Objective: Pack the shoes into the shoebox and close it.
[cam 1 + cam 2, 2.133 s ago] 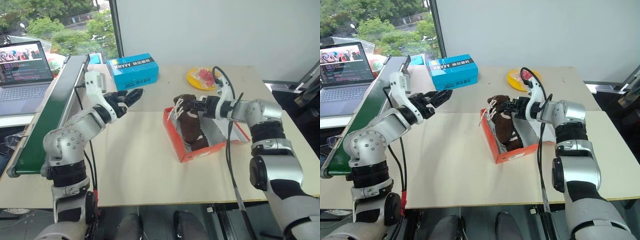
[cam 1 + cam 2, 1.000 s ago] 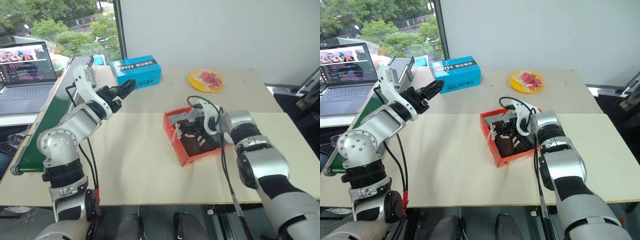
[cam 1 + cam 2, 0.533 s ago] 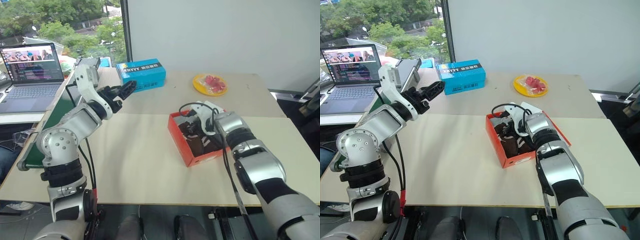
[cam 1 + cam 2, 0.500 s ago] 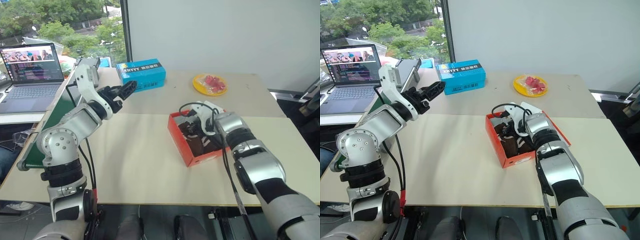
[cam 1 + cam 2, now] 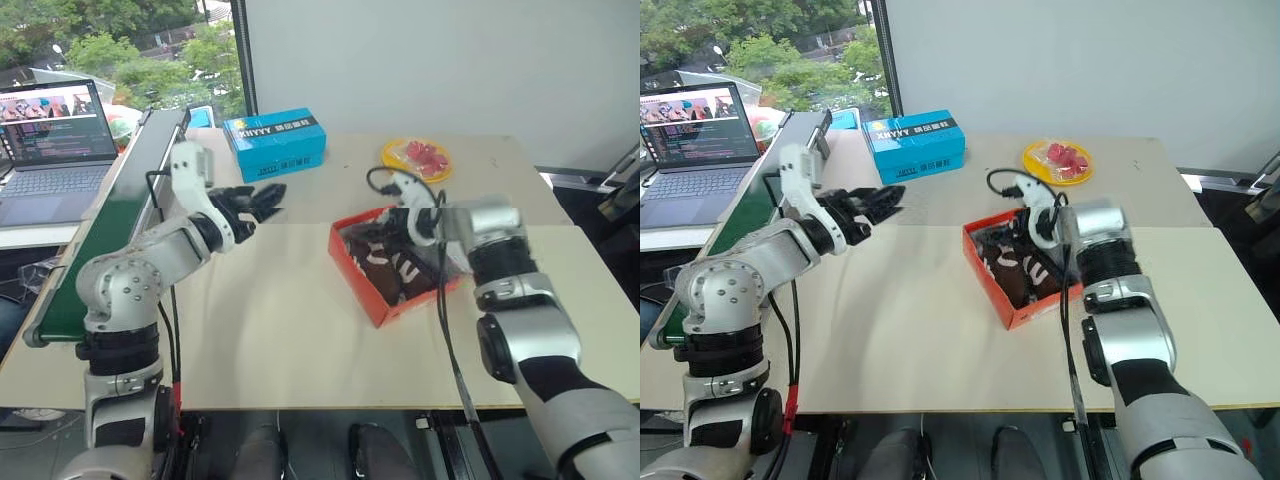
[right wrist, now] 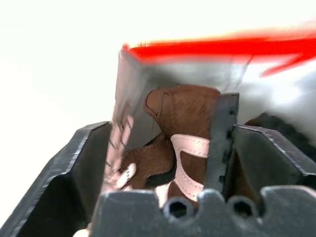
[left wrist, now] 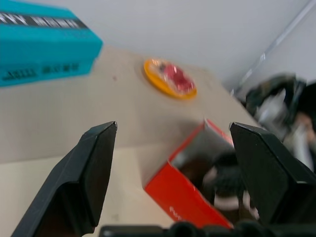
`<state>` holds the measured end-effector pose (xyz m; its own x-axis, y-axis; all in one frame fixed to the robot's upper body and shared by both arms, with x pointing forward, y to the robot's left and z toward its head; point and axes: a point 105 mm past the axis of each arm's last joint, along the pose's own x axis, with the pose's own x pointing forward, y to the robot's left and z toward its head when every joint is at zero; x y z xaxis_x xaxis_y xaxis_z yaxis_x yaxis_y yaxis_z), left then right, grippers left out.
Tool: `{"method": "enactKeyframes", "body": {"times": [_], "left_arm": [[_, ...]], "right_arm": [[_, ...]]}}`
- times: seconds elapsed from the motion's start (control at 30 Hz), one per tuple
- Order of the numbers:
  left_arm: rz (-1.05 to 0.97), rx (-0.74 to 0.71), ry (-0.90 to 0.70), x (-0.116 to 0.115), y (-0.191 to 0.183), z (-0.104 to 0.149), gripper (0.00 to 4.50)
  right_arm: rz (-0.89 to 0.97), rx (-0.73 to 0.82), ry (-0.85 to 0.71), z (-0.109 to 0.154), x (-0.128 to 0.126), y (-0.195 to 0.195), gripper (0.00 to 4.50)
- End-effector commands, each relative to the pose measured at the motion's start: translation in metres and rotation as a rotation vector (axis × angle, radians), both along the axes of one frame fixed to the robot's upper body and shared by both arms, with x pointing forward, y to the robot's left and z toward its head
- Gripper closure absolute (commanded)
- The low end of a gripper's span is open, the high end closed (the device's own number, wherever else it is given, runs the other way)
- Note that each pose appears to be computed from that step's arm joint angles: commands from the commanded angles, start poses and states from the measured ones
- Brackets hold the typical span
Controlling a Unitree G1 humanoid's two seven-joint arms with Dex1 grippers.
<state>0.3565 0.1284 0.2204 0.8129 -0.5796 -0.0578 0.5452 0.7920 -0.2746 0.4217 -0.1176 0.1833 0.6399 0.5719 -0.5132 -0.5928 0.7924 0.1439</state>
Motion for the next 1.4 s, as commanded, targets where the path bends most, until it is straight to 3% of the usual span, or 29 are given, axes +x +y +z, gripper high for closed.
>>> {"method": "enactKeyframes", "body": {"times": [0.03, 0.17, 0.37, 0.53, 0.63, 0.77, 0.87, 1.0, 1.2, 1.4], "left_arm": [[-0.094, 0.068, -0.047, -0.009, -0.013, 0.005, 0.61], [-0.231, 0.157, -0.047, -0.015, -0.031, -0.004, 0.61], [-0.329, 0.182, -0.053, -0.01, -0.046, -0.008, 0.61], [-0.453, 0.26, -0.066, -0.011, -0.061, -0.015, 0.61], [-0.542, 0.319, -0.076, -0.015, -0.066, -0.023, 0.61], [-0.581, 0.387, -0.111, -0.009, -0.065, -0.025, 0.61], [-0.579, 0.414, -0.136, -0.004, -0.063, -0.02, 0.61], [-0.565, 0.417, -0.146, -0.002, -0.059, -0.015, 0.61], [-0.54, 0.424, -0.16, -0.006, -0.046, -0.005, 0.61], [-0.5, 0.477, -0.189, -0.008, -0.031, 0.005, 0.61]], "right_arm": [[0.001, 0.055, -0.109, 0.042, -0.007, -0.005, 0.02], [-0.03, 0.084, -0.138, 0.058, -0.02, -0.022, 0.02], [-0.086, 0.077, -0.123, 0.049, -0.043, -0.044, 0.02], [-0.335, 0.016, -0.128, 0.037, -0.066, -0.103, 0.02], [-0.435, 0.019, -0.13, 0.033, -0.083, -0.118, 0.67], [-0.486, 0.056, -0.13, 0.018, -0.098, -0.12, 2.05], [-0.541, 0.057, -0.073, -0.011, -0.109, -0.125, 3.11], [-0.616, -0.054, -0.024, -0.058, -0.113, -0.142, 4.39], [-0.702, -0.013, -0.008, -0.105, -0.101, -0.148, 4.46], [-0.694, 0.012, -0.108, -0.11, -0.072, -0.139, 4.46]]}}
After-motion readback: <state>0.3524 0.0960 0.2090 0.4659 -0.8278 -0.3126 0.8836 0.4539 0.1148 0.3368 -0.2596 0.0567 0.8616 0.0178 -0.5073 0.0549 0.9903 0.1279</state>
